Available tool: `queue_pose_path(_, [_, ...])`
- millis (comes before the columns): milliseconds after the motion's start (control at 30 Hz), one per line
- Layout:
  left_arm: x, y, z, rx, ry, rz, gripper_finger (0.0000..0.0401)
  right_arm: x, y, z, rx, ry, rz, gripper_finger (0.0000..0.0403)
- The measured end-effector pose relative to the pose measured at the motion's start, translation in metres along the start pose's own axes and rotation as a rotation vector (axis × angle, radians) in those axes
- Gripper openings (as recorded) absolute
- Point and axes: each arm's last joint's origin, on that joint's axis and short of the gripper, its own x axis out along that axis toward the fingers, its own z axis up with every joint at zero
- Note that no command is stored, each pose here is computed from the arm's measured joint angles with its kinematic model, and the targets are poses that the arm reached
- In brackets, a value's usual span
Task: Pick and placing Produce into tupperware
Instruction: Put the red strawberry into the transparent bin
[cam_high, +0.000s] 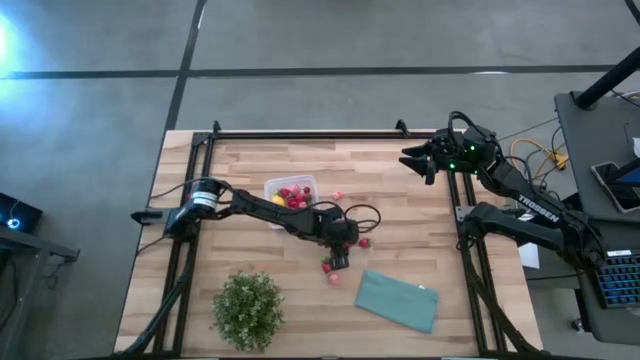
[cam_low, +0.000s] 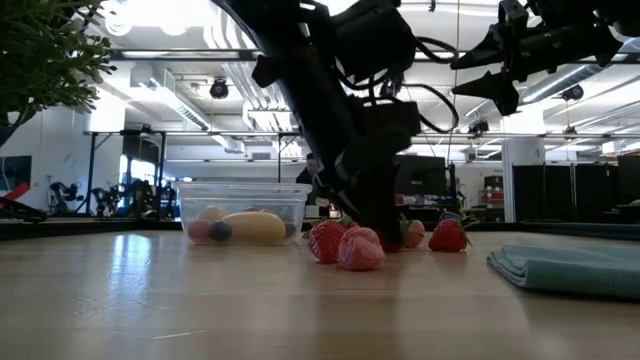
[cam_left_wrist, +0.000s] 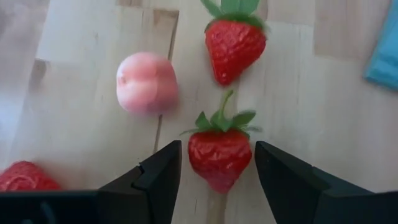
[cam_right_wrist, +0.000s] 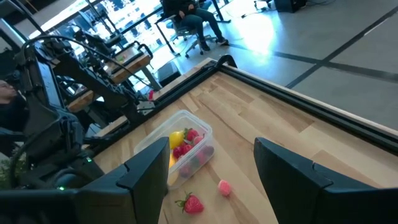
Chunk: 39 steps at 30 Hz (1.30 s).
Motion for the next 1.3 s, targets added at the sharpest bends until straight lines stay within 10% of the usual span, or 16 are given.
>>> queue_pose_path(1300, [-0.015,-0.004,0.015,-0.003,-0.054,0.008,0.0118,0.0,0.0,0.0,0.0,0.0,0.0,0.0226])
